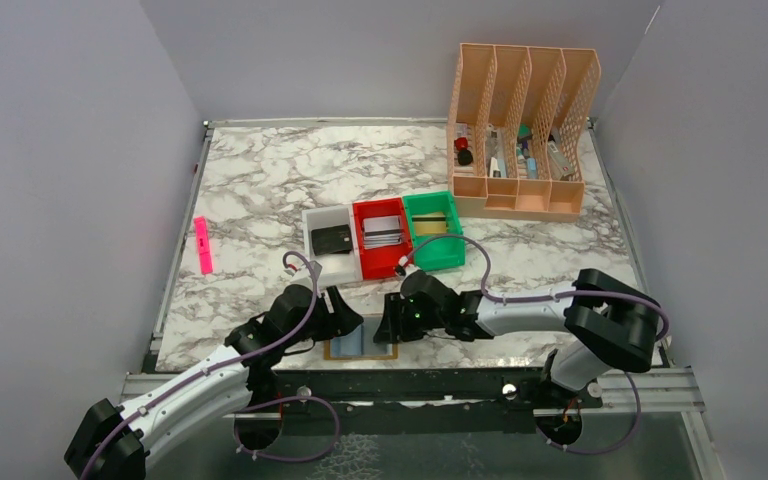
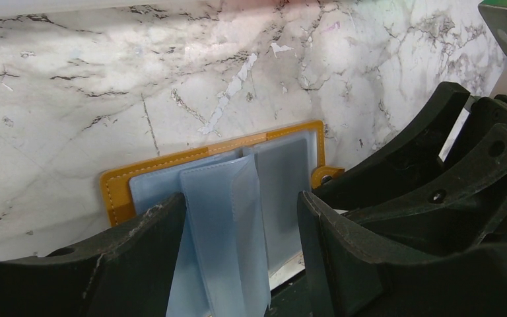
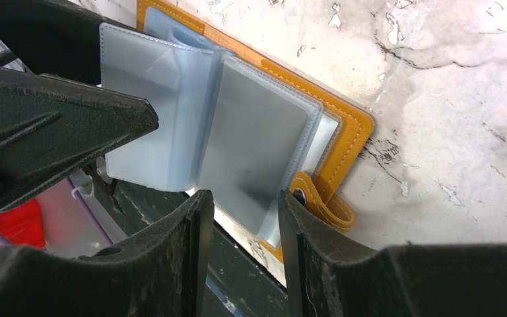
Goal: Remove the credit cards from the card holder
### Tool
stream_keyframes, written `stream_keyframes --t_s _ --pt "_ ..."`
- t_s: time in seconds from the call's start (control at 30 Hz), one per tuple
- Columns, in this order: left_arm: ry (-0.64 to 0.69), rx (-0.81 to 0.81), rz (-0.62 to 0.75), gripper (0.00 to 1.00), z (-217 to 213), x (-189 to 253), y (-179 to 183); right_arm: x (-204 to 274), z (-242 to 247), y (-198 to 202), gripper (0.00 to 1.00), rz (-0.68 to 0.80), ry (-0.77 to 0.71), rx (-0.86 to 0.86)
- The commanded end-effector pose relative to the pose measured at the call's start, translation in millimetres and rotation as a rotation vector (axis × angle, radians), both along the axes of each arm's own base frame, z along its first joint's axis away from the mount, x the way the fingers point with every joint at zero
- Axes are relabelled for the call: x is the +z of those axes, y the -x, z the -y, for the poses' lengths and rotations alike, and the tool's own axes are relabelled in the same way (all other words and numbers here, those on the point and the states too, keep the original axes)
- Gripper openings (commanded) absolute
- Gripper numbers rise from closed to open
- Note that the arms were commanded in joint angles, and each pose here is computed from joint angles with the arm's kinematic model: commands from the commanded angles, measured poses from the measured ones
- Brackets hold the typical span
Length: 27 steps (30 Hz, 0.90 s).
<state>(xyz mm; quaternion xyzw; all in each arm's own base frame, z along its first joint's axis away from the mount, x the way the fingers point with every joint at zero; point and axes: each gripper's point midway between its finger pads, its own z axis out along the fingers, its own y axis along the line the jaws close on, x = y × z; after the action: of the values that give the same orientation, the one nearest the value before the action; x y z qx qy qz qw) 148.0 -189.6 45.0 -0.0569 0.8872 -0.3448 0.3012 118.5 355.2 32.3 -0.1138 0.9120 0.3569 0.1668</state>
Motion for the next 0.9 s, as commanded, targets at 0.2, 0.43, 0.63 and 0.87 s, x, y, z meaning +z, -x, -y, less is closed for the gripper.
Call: stream_keyframes --t_s 0.2,0.43,0.63,0.87 --pt "-0.015 -0.006 -0.004 0.66 0 -4 1 22 -17 2 0.46 0.032 -0.108 0.048" --pt "-0.015 -0.008 -0.004 0.66 0 -4 1 38 -20 2 0.46 0.052 -0.146 0.061" --pt "-0.014 -0.009 -0.006 0.66 0 -6 2 52 -24 4 0.46 0.065 -0.194 0.084" --pt "-0.004 -0.012 -0.001 0.66 1 -3 2 64 -37 4 0.47 0.085 -0.232 0.137"
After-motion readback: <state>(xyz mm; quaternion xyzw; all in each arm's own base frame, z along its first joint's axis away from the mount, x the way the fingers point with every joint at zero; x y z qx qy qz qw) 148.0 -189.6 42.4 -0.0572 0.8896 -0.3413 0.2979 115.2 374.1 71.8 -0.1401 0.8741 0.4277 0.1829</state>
